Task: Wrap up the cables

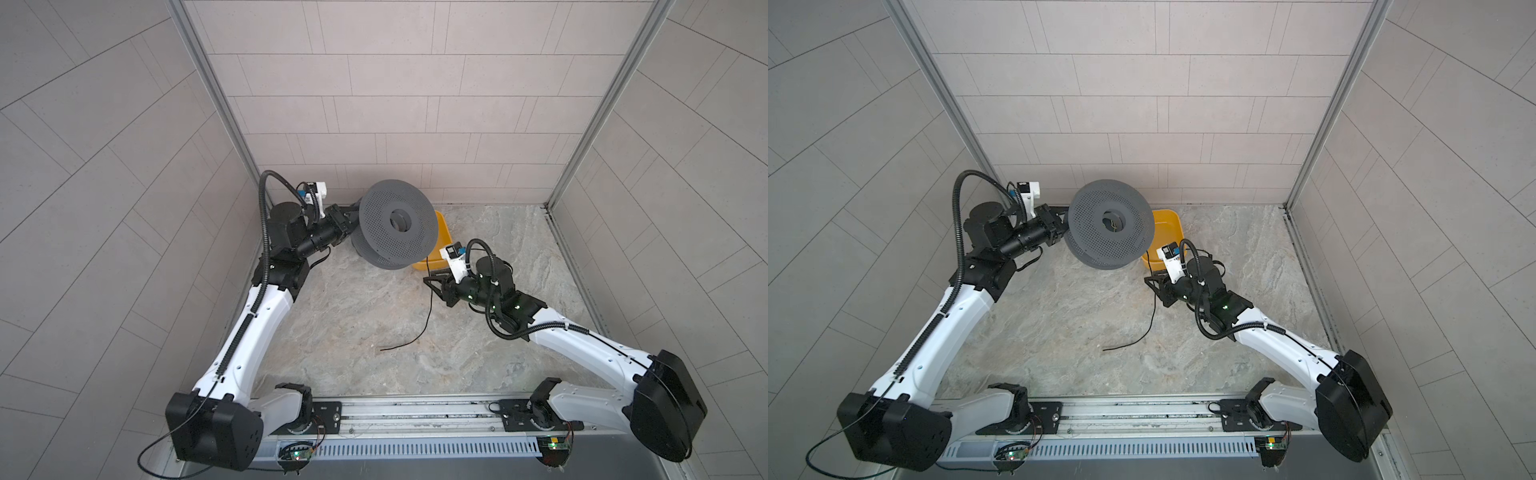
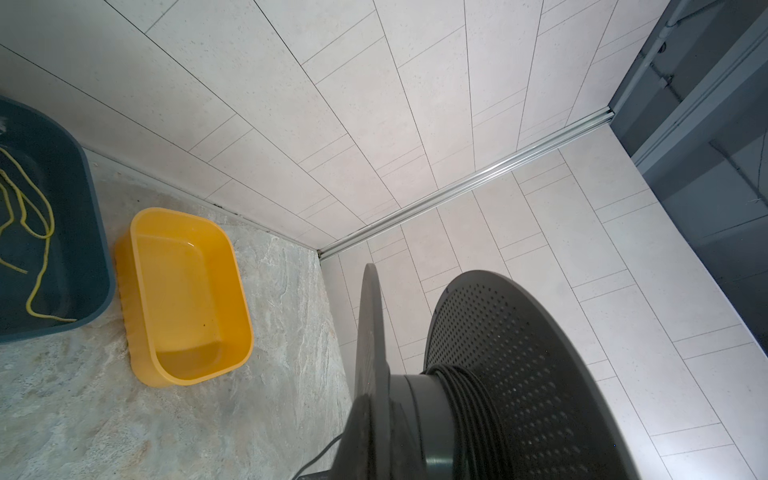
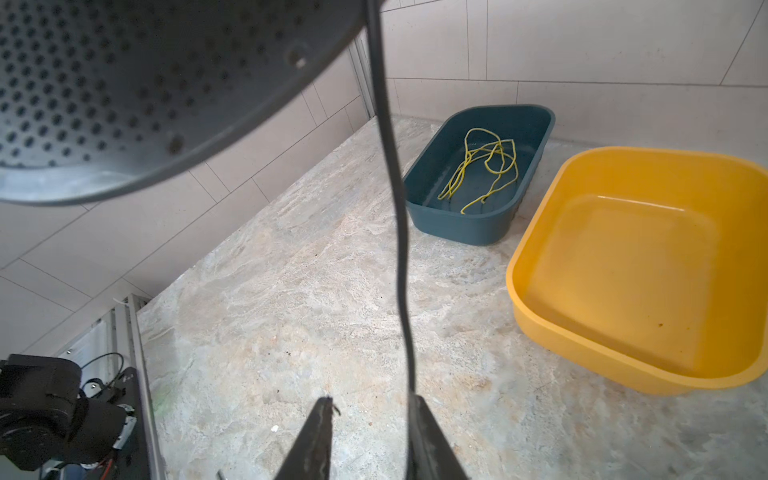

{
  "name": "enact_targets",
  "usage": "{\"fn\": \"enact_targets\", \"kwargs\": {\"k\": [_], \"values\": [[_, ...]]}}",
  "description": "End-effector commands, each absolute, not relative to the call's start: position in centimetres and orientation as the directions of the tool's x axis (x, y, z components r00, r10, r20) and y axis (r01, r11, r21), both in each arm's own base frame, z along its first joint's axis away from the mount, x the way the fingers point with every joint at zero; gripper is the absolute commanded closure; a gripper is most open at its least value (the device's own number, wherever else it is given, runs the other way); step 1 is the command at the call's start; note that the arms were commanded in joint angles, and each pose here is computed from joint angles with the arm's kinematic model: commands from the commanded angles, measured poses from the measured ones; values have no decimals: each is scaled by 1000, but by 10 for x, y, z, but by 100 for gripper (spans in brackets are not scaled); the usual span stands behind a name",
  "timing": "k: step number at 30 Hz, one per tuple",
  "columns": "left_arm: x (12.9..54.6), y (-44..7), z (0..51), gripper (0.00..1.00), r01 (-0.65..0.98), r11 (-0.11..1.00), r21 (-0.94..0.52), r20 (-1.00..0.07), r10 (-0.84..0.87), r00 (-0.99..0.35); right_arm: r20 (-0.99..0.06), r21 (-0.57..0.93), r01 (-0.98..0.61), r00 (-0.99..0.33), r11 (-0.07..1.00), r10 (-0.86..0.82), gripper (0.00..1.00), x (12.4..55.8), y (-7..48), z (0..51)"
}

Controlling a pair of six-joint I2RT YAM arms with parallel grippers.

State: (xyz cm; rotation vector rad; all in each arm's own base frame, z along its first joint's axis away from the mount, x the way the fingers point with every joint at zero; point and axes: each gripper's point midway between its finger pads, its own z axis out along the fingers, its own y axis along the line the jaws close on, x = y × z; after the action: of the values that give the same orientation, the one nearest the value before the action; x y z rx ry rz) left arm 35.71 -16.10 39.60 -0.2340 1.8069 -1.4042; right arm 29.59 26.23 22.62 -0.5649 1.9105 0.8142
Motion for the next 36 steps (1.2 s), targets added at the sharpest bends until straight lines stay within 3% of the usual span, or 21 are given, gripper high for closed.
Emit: {"fn": "enact_targets", "kwargs": {"k": [1,4,9,20,36], "values": [[345,-160,441,100,433,326,-841,-538,-598,-594,-908,293,-704,-416,647,-41,54,293,266,232],[344,-160,445,100,435,329,-838,-541,-597,-592,-904,297,-706,-424,643,-48,41,291,266,228],[342,-159,454,100,448,325,-833,-548,-599,-584,-905,266,-682,-421,681,-68,30,289,254,221],[338,-162,460,100,451,314,-835,-545,-582,-604,-861,207,-516,-500,831,-96,24,306,188,189],[317,-164,492,100,481,256,-838,-532,-577,-620,-871,251,-567,-486,784,-73,24,307,193,159]]}}
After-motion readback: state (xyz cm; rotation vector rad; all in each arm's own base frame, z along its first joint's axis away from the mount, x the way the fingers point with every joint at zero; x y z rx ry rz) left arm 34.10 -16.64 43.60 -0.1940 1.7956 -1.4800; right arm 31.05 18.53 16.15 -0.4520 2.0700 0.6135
